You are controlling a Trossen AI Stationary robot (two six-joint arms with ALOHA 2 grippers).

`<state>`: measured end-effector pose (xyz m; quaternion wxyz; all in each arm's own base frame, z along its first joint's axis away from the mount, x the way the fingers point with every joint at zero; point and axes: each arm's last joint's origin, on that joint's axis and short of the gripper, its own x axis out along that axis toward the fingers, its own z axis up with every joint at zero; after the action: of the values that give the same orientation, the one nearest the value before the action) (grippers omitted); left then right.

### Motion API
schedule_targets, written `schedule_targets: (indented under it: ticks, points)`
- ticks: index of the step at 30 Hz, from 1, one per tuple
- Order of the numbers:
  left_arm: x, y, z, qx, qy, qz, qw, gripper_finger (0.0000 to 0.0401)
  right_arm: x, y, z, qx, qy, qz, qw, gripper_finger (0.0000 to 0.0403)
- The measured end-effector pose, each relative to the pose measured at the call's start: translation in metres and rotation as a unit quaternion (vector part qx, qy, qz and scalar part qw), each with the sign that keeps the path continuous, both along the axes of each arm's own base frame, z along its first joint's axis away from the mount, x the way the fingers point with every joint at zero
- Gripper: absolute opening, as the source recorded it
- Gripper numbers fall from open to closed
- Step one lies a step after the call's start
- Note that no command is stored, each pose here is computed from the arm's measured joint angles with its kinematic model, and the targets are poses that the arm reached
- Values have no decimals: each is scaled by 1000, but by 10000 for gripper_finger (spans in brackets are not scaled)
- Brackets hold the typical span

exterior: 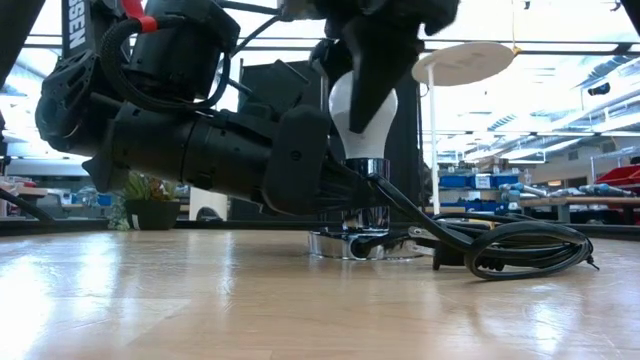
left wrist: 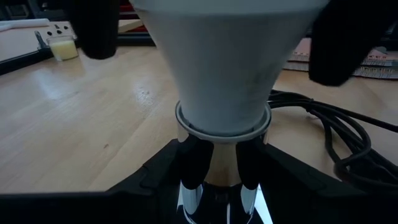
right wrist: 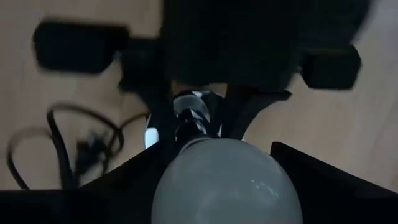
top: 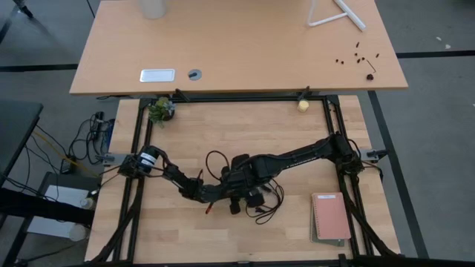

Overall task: Screw lightbulb
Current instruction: Insert the white lightbulb into the silver lamp

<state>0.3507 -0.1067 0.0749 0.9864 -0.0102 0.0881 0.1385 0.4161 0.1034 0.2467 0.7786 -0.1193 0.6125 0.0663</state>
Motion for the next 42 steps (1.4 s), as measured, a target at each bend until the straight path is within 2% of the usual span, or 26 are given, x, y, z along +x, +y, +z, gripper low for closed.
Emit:
schedule_targets:
  ticks: [3,6,12,15,20,23,31,42]
  points:
    - [0,0,0,0,-1,-1,1000,185,1,0,0,21,-7,-78,997,280]
    - [0,0,0,0,-1,-1,1000,185,1,0,0,42,-10,-160,986,280]
    - [0,0,0,0,-2,-1,1000,185,0,-2,0,74,-13,-329,941,281]
    - [0,0,0,0,-2,0,1000,185,0,-4,0,87,-14,-387,918,281]
    - [0,0,0,-3,-3,4,1000,185,1,-9,0,88,-14,-390,916,288]
    - [0,0,0,-3,-3,6,1000,185,1,-12,-1,89,-13,-407,909,301]
    - [0,1,0,-4,-5,9,1000,185,-1,-14,-1,94,3,-409,908,329]
    - [0,1,0,-7,-6,10,1000,185,-2,-9,-1,70,-12,-406,911,320]
